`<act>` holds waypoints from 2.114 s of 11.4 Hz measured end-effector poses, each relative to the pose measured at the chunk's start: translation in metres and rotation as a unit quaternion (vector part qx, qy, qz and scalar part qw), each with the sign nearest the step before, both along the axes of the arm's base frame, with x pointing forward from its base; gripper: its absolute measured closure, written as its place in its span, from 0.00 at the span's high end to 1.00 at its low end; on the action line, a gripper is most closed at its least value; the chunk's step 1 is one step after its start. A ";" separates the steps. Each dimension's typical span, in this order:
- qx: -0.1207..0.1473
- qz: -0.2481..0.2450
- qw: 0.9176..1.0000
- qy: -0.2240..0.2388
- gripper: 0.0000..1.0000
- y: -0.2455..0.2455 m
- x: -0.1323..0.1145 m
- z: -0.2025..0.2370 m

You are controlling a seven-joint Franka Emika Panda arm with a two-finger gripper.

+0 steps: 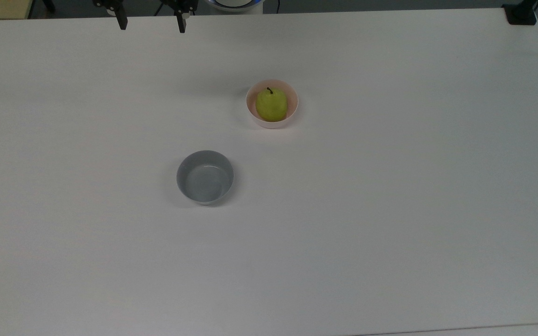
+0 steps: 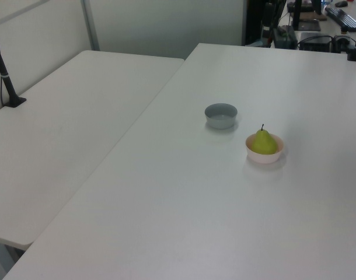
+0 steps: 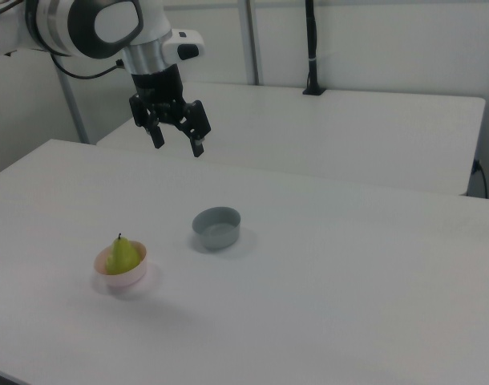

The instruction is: Pick up a pear from the bowl

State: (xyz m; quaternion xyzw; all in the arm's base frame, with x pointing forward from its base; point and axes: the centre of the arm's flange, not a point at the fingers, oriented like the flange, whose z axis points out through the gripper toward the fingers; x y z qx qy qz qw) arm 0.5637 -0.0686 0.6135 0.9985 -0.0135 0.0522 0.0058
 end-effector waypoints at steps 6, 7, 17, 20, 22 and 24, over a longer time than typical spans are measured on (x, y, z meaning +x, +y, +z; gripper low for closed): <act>0.000 0.004 1.000 0.000 1.00 0.004 0.000 0.000; 0.000 0.004 1.000 0.000 1.00 0.004 0.001 0.000; 0.000 0.233 0.961 0.147 1.00 0.056 -0.025 -0.044; -0.001 0.266 0.953 0.146 1.00 0.098 -0.029 -0.086; -0.004 0.248 0.960 0.129 1.00 0.127 -0.036 -0.121; -0.011 0.222 0.970 0.103 1.00 0.156 -0.040 -0.158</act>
